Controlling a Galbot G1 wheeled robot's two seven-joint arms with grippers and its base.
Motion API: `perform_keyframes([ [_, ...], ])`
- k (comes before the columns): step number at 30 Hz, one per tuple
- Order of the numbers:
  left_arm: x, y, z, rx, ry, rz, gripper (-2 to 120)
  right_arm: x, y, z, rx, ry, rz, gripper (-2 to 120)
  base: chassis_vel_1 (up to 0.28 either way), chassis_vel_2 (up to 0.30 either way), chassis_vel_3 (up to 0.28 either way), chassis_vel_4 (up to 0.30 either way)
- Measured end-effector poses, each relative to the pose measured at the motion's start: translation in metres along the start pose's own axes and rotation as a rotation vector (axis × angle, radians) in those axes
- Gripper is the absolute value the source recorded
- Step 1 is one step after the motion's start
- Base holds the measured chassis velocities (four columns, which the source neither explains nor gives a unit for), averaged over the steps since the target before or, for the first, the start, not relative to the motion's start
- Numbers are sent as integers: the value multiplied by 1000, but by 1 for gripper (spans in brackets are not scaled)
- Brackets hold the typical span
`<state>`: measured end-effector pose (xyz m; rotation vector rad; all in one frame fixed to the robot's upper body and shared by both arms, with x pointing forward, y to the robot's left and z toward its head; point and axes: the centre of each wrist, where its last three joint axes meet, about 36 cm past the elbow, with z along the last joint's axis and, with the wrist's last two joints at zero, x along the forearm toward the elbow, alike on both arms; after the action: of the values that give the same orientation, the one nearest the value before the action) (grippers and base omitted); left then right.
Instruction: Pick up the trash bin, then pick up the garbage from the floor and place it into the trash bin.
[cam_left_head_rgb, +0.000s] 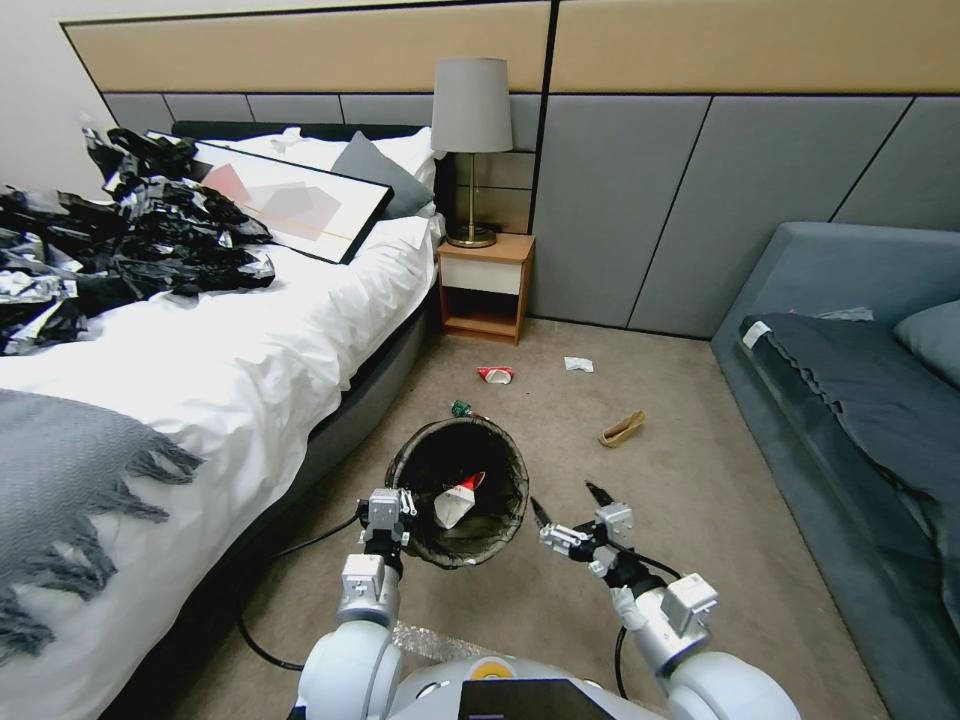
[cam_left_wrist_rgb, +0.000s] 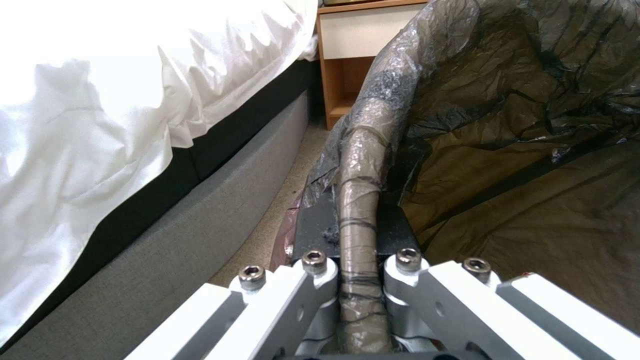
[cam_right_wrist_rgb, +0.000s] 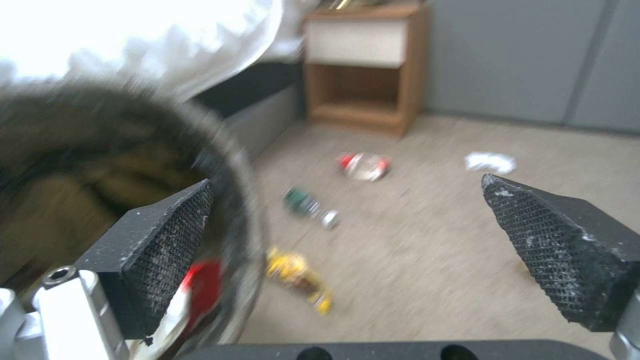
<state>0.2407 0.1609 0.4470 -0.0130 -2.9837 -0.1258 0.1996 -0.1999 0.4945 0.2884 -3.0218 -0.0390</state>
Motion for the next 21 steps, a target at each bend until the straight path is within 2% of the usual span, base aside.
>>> perform_keyframes([
  [2,1,0,0,0,3,0,1,-1,-1,-1,6,-74,54,100,0,0,0,0],
  [10,3,1,-1,-2,1,-3,1,0,-3,0,28,-149,148,100,0,0,0,0],
  [12,3,1,-2,-2,0,-3,1,2,-2,1,41,-236,177,100,0,0,0,0],
  [15,3,1,-2,-2,-1,-3,1,2,-4,4,51,-293,188,100,0,0,0,0],
  [21,4,0,-2,-3,-1,-1,1,1,-10,24,63,-305,205,100,0,0,0,0],
])
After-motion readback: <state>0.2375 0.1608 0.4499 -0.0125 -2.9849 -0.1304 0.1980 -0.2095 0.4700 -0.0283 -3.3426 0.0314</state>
